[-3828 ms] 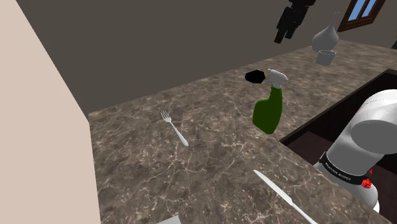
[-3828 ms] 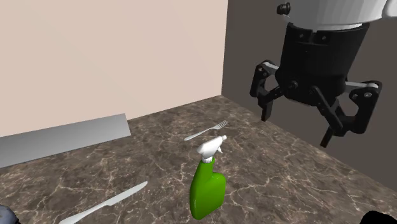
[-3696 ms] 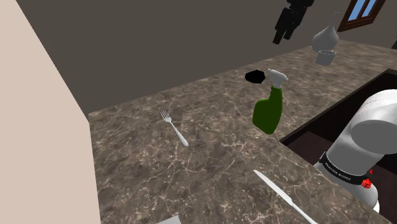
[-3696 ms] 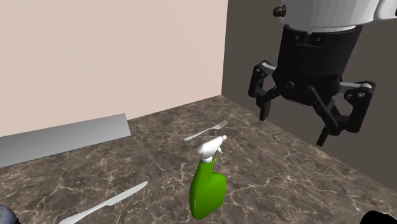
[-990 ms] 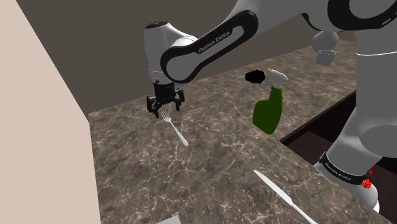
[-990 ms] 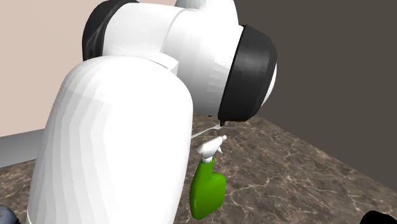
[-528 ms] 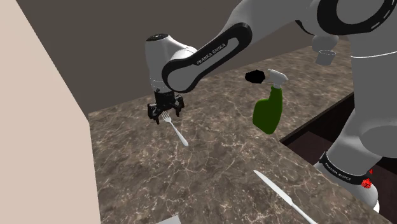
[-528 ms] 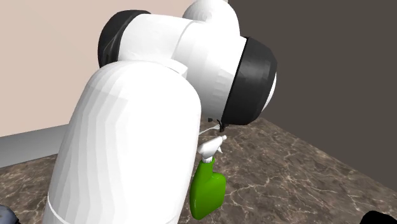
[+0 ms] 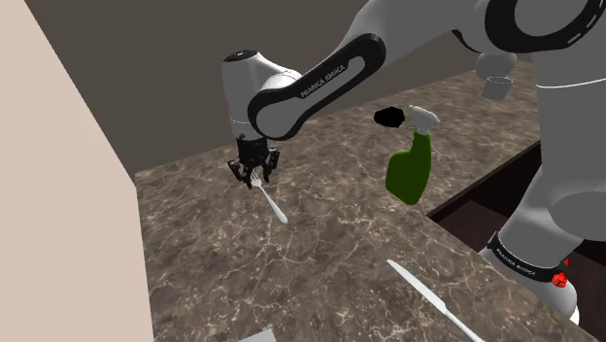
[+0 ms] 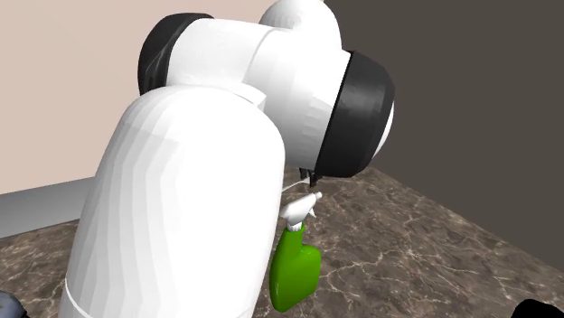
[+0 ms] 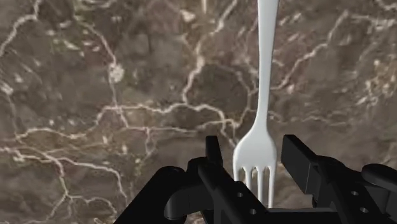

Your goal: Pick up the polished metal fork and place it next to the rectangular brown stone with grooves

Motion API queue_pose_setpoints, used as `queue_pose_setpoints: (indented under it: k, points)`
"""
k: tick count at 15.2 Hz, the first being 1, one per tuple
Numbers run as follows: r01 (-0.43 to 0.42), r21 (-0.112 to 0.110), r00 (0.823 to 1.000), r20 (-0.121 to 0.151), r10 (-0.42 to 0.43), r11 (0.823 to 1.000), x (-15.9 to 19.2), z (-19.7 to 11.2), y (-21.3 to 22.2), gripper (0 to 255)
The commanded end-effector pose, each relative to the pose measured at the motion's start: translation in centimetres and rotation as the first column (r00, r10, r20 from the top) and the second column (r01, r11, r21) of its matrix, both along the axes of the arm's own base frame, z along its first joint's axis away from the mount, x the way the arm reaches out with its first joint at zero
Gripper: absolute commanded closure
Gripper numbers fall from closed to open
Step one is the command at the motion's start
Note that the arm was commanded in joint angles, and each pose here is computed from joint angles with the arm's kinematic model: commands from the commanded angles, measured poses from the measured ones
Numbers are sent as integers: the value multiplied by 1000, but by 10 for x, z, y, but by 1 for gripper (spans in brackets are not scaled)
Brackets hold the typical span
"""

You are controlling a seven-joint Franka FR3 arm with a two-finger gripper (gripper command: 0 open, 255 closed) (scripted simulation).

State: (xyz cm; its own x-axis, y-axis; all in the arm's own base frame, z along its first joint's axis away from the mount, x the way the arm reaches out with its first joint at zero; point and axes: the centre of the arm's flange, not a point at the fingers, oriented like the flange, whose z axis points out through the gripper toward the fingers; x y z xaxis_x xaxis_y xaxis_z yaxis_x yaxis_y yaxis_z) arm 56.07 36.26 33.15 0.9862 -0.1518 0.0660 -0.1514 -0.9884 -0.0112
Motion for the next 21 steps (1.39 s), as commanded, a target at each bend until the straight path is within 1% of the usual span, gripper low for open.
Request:
queue_pose_setpoints:
  k: [1, 8, 21]
  points:
    - [-4, 8, 1000, 0, 4, 1000, -1, -4, 3, 255]
    - [-4, 8, 1000, 0, 4, 1000, -1, -4, 3, 255]
    - [-4, 8, 1000, 1, 4, 1000, -1, 65, 3, 255]
